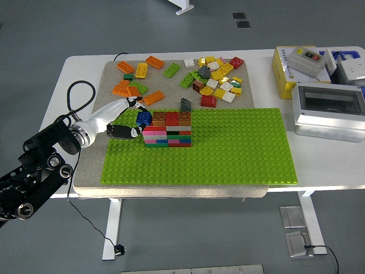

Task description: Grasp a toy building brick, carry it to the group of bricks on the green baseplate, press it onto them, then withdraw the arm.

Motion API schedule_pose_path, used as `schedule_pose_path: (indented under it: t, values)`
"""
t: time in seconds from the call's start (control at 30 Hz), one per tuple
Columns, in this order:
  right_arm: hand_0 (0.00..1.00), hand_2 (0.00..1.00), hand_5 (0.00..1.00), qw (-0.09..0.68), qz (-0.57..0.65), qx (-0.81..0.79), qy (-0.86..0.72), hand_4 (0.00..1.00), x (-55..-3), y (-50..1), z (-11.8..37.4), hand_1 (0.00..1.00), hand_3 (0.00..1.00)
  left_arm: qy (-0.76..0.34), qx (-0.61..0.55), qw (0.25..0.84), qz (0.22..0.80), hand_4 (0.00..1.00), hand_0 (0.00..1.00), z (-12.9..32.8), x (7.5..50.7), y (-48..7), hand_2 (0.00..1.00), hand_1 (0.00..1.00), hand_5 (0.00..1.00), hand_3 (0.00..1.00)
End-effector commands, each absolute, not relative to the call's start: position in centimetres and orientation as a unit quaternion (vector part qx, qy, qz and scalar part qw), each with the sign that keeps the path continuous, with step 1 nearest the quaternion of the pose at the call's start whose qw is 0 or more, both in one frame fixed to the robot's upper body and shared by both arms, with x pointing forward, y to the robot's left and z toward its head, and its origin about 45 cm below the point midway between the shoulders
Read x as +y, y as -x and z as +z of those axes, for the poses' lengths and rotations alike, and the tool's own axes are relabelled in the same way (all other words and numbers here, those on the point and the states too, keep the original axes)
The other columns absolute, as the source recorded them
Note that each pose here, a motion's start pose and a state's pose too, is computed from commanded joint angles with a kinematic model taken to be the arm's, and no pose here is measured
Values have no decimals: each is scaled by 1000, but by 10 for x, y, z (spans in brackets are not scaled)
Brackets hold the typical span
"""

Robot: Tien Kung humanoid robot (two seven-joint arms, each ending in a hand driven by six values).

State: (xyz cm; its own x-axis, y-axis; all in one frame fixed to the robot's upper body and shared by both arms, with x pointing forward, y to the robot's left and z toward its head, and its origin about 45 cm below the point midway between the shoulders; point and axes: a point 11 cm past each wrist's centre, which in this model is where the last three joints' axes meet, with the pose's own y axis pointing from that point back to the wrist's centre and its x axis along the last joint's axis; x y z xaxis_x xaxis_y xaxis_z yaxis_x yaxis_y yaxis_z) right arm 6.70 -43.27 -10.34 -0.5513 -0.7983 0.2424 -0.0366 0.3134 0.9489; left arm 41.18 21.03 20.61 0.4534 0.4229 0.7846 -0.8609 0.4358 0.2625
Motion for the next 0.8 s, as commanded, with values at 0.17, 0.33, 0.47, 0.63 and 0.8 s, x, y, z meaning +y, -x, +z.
schedule_pose_path:
  t: [0.17, 0.33, 0.47, 0.63, 0.8]
  values:
    - [775, 816, 998, 375, -507, -719, -291, 575, -433, -68, -103, 769, 820, -335, -325, 783, 412, 510, 972, 208, 209, -413, 998, 980, 209, 525]
    - [775, 816, 998, 375, -506, -719, -292, 575, -433, -69, -103, 769, 820, -334, -326, 783, 412, 510, 972, 210, 208, -414, 998, 980, 209, 525]
    - [778, 815, 998, 375, -506, -720, -292, 577, -434, -70, -103, 766, 819, -335, -325, 783, 411, 510, 972, 209, 207, -414, 997, 979, 210, 527]
    - [778, 815, 998, 374, -506, -720, -293, 576, -433, -70, -103, 767, 820, -337, -323, 784, 409, 514, 972, 207, 206, -414, 997, 979, 213, 528]
    - [778, 813, 998, 374, -505, -721, -293, 577, -433, -71, -103, 768, 818, -337, -322, 785, 408, 519, 970, 206, 205, -414, 996, 979, 215, 528]
